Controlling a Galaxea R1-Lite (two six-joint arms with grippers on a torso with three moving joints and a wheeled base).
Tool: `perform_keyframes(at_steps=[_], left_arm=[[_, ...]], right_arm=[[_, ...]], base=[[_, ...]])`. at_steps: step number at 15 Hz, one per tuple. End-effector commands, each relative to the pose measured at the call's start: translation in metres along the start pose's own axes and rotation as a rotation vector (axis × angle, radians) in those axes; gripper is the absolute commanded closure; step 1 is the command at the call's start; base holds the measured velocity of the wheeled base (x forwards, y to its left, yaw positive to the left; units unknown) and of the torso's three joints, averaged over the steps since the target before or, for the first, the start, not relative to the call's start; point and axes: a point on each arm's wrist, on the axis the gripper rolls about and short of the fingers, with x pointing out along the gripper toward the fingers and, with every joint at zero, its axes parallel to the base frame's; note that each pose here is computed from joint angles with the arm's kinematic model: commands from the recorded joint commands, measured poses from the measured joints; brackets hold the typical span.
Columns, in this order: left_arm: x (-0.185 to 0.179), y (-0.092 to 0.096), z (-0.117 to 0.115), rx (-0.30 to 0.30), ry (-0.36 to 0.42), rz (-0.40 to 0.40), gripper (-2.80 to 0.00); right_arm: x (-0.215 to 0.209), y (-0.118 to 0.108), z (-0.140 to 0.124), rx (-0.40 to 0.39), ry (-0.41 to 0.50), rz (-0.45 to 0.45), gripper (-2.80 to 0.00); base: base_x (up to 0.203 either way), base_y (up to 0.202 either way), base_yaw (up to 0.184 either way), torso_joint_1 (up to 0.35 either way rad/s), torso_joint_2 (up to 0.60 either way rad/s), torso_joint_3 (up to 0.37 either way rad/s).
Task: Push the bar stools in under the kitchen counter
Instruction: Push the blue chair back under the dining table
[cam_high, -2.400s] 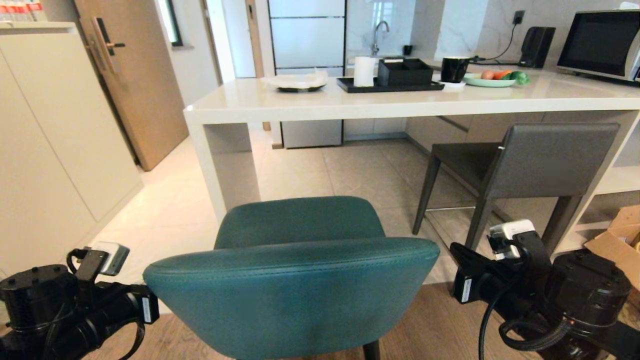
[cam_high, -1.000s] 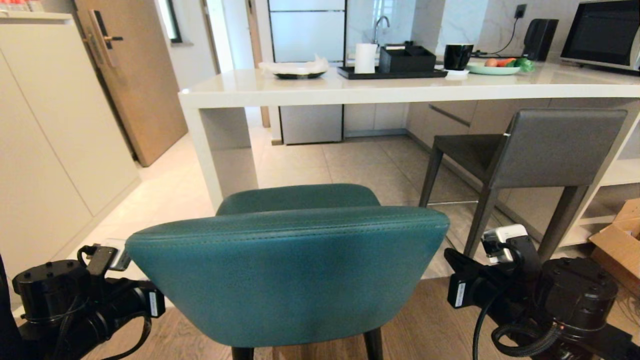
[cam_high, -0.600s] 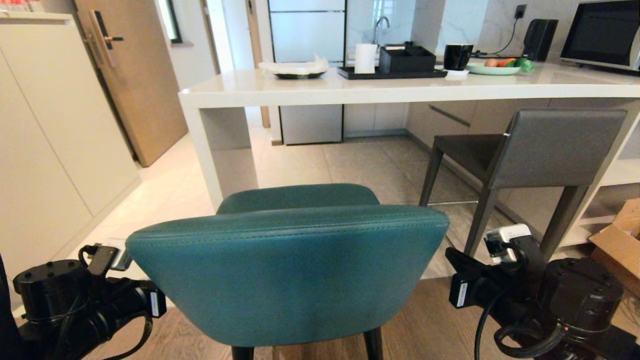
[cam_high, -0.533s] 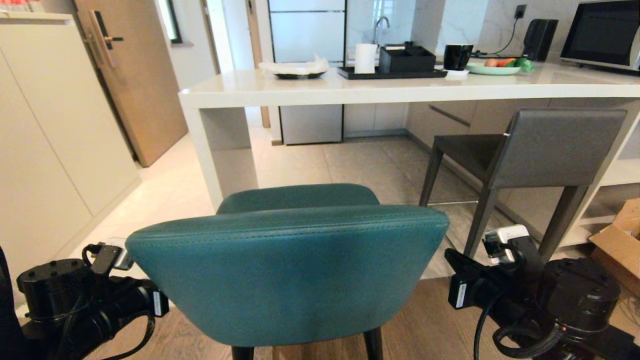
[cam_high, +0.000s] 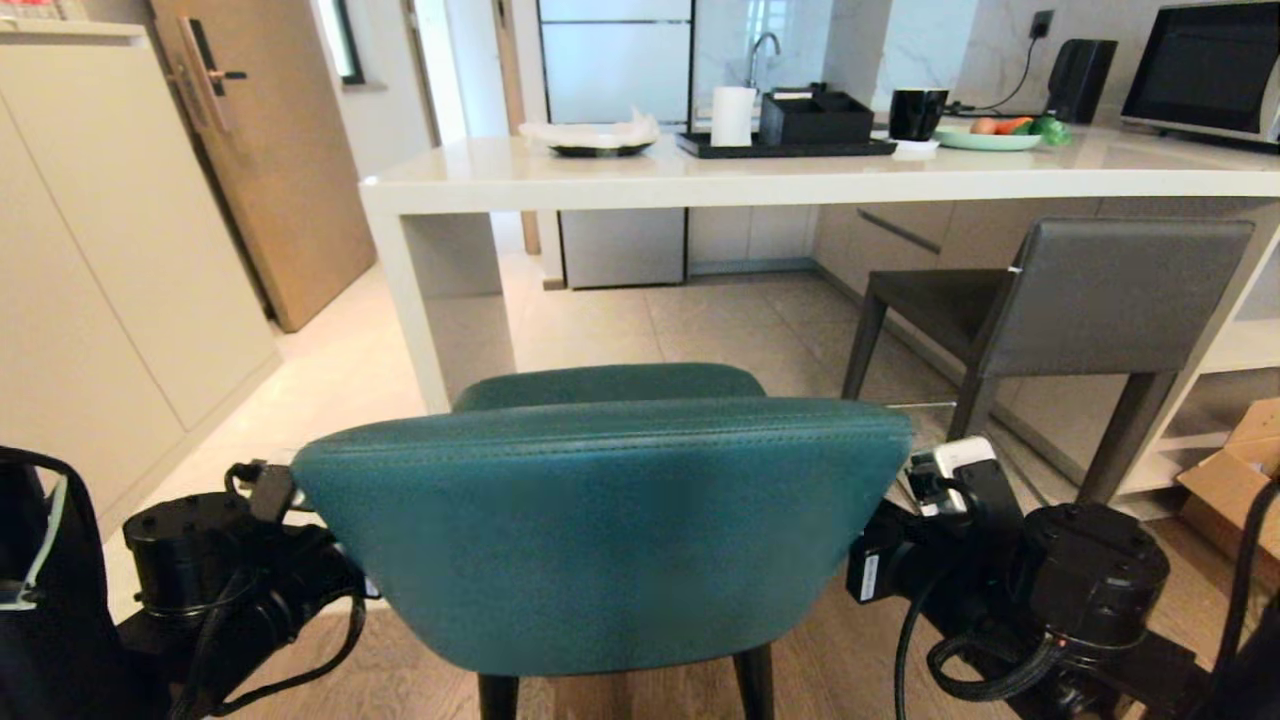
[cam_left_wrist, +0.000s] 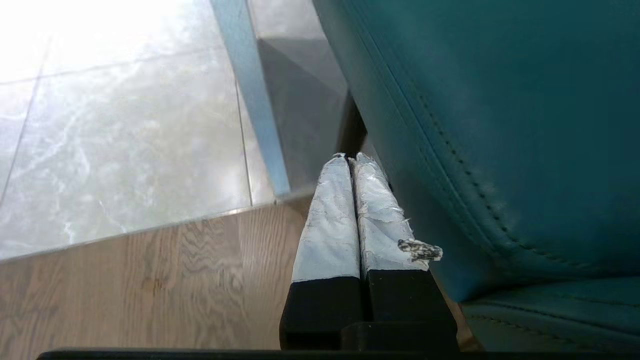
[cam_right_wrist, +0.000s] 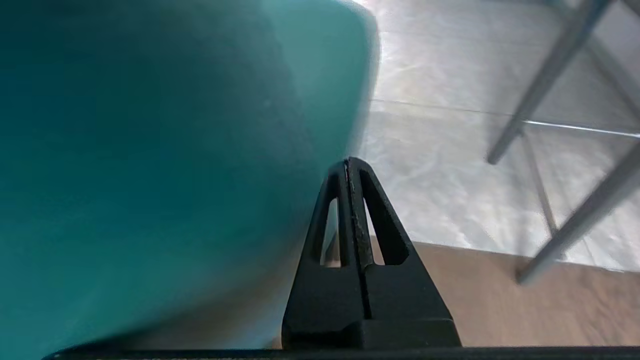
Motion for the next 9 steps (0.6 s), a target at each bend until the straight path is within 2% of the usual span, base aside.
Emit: perform_keyframes(at_steps=[1, 6, 9], left_arm=[[0.000, -0.009, 0.002, 0.005, -0.018, -0.032, 0.00], [0.003, -0.012, -0.001, 0.005, -0.004, -0.044, 0.00], [0.007, -0.019, -0.005, 0.013, 0.008, -0.068, 0.00]], right_arm=[[0.002, 0.004, -0.003, -0.001, 0.005, 0.010, 0.00], [0.013, 0.005, -0.003, 0.000, -0.004, -0.005, 0.00], [0.027, 0.004, 0.008, -0.019, -0.062, -0.027, 0.00]], base=[[0.000, 0.000, 0.000, 0.000, 0.00, 0.000], [0.000, 0.000, 0.000, 0.000, 0.00, 0.000], [0.000, 0.000, 0.000, 0.000, 0.00, 0.000]])
